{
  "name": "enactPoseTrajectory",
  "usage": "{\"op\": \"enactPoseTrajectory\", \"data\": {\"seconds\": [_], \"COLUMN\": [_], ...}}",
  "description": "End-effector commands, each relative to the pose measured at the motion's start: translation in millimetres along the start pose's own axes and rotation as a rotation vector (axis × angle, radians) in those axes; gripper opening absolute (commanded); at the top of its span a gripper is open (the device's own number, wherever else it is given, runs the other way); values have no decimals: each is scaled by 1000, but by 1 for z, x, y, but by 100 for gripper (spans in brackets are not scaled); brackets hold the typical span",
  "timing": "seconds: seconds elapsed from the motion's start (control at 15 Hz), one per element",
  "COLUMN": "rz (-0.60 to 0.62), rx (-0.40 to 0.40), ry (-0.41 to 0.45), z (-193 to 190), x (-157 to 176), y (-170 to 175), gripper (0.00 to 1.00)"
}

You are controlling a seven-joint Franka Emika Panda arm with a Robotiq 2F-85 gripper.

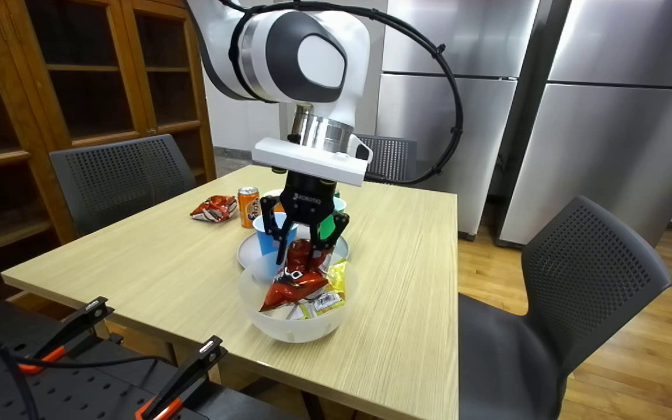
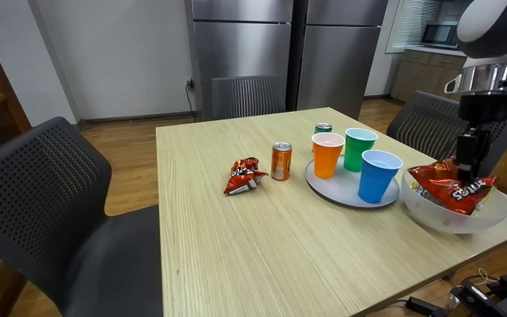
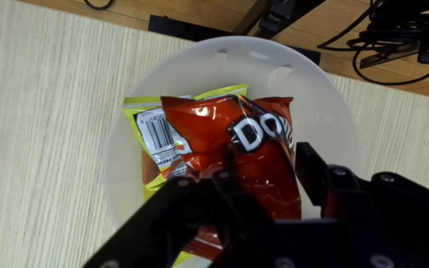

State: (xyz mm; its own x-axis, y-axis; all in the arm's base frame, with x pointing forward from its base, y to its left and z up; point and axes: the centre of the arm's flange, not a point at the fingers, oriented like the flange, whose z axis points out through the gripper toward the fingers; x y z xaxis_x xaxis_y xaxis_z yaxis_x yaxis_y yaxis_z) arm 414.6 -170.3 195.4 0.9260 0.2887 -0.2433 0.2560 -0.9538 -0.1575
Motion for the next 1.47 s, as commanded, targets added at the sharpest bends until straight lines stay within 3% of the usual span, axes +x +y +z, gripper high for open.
{"op": "enactPoseTrajectory", "data": {"seconds": [0.0,0.2,0.87,1.4], "rz": [-35,-52,-119,-230], "rx": [-12,-28,-71,-111], "ry": [15,33,131,161], "z": [-21,-30,-69,-88], "x": [-15,-21,-32,-11], "y": [-12,-20,-69,-124], "gripper": [78,100,100,100]}}
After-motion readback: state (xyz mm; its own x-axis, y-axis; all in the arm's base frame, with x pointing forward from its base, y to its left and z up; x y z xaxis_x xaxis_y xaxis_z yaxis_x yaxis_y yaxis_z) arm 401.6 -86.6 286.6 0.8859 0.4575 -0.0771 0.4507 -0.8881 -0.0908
